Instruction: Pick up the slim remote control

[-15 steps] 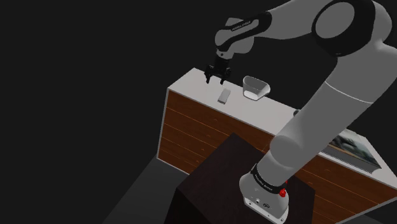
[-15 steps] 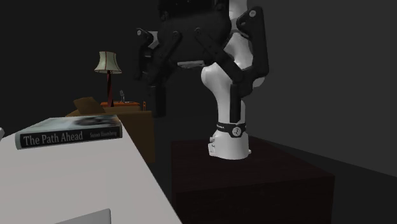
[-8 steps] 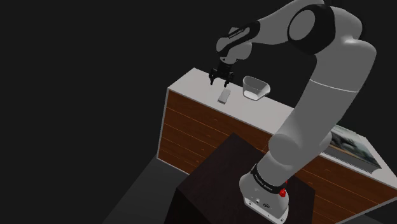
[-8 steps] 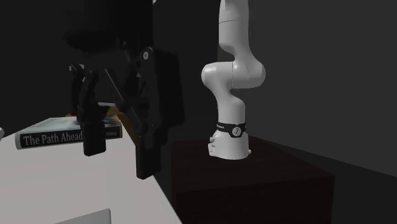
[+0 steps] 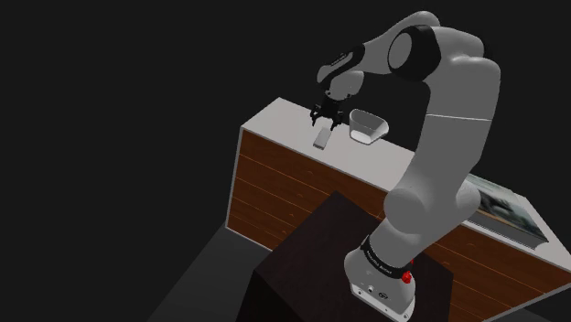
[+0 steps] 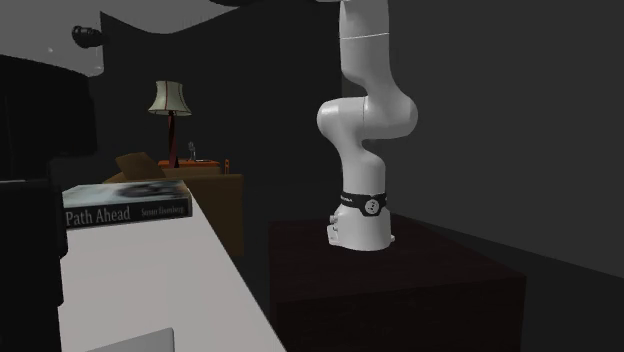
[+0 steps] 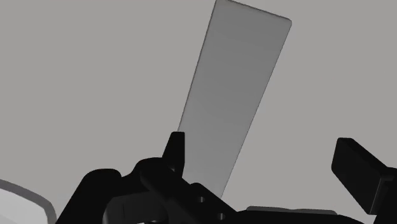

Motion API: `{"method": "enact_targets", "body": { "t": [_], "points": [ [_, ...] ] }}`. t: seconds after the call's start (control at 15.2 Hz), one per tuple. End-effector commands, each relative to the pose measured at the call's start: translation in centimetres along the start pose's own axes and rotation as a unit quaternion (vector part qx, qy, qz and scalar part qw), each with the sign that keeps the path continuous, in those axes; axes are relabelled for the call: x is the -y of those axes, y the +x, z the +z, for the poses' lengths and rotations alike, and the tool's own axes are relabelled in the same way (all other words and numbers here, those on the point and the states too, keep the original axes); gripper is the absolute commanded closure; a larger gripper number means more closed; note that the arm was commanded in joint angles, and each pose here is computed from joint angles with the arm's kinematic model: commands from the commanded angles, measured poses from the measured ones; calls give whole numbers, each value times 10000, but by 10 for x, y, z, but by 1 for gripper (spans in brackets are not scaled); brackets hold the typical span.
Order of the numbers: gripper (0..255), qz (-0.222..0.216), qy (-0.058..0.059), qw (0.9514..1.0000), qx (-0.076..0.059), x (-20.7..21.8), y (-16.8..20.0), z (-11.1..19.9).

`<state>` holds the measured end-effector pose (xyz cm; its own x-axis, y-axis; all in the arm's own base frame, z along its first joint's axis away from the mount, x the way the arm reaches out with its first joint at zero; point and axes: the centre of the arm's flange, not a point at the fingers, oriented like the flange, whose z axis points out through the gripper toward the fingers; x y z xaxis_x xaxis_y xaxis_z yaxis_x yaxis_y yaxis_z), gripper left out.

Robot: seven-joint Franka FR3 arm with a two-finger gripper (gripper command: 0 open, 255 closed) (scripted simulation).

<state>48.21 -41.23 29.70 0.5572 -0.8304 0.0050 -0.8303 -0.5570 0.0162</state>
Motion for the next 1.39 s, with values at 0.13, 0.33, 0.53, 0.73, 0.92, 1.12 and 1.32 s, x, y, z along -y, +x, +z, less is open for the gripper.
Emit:
{"method": "enact_targets", "body": {
  "t": [0.13, 0.33, 0.53, 0.73, 0.92, 1.12, 1.32],
  "points": [
    [0, 446, -13, 9990, -12, -30, 25, 20],
    [0, 446, -13, 9990, -12, -29, 25, 36],
    [0, 446, -13, 9990, -12, -29, 25, 52],
    [0, 446, -13, 9990, -12, -29, 25, 60],
    [255, 445, -13, 9990, -12, -30, 25, 60],
    [255, 445, -13, 9990, -12, -30, 25, 60],
    [255, 445, -13, 9990, -12, -30, 26, 60]
  ]
}}
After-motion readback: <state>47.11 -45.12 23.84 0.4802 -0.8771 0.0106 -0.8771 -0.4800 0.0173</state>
